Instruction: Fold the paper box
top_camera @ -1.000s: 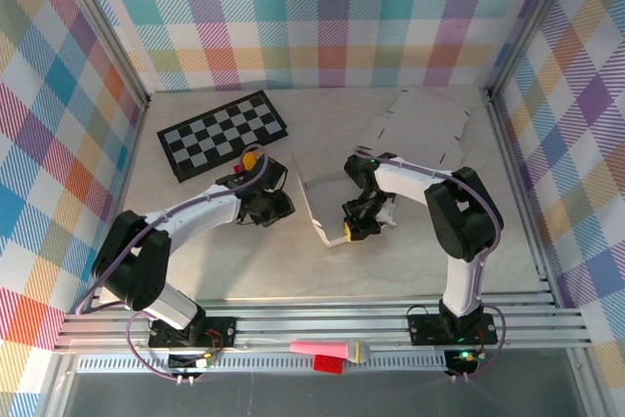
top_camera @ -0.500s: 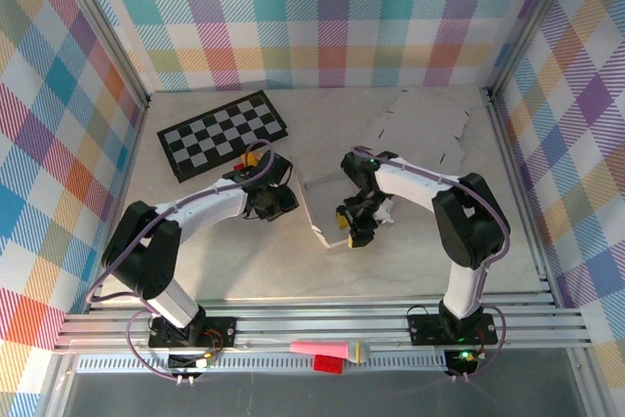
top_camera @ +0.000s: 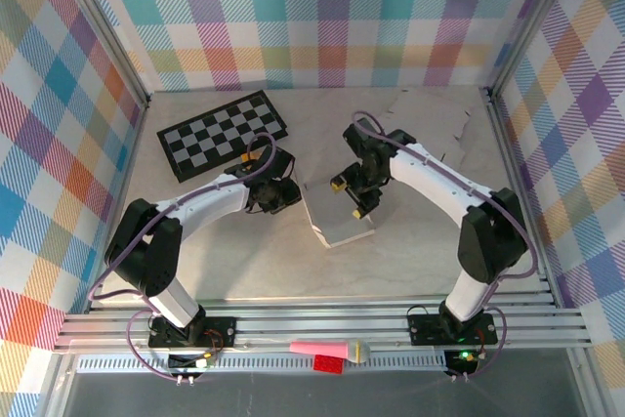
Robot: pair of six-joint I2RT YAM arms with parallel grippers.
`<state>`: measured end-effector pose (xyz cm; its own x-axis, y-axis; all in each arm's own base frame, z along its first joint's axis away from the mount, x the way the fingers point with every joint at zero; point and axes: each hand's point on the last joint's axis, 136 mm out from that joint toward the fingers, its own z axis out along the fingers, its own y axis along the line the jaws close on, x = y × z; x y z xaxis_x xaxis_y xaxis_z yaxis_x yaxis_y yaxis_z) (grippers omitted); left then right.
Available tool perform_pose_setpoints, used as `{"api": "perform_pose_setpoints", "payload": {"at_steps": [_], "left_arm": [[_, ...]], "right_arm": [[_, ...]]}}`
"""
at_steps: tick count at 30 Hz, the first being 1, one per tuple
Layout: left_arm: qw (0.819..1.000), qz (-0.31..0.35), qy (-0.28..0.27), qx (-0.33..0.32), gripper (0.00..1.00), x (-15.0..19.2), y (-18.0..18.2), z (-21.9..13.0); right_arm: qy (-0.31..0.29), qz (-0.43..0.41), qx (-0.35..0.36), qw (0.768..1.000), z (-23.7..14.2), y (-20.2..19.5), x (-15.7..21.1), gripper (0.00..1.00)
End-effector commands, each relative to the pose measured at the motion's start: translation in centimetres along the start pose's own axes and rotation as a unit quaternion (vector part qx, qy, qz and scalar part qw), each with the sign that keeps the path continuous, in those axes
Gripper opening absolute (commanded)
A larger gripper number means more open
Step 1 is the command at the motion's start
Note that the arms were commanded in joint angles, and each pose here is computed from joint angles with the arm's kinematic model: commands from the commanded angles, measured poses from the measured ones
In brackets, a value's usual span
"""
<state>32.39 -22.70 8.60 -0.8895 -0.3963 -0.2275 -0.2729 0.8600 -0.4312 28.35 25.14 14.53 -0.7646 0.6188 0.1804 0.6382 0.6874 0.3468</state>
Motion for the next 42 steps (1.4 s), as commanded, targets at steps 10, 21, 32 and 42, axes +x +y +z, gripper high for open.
{"api": "perform_pose_setpoints", "payload": {"at_steps": [10,21,32,42], "left_arm": [[0.997,0.020,-0.026,0.064,0.35,-1.6,-3.8,-2.6],[0.997,0.022,-0.025,0.066,0.35,-1.7,-4.0,-2.3],[0.997,0.027,-0.024,0.070,0.35,-1.7,-4.4,-2.4],[0.997,0.038,-0.040,0.055,0.47,-2.2,-4.0,-4.0]], "right_arm": [[0.020,-0.401,-0.126,0.907,-4.9,6.0,6.5,0.60],[0.036,-0.418,-0.073,0.905,-2.1,7.6,5.6,0.48],[0.028,-0.405,-0.053,0.912,-0.4,8.8,4.5,0.29],[-0.047,-0.341,-0.064,0.937,-2.3,10.2,2.5,0.00]]}}
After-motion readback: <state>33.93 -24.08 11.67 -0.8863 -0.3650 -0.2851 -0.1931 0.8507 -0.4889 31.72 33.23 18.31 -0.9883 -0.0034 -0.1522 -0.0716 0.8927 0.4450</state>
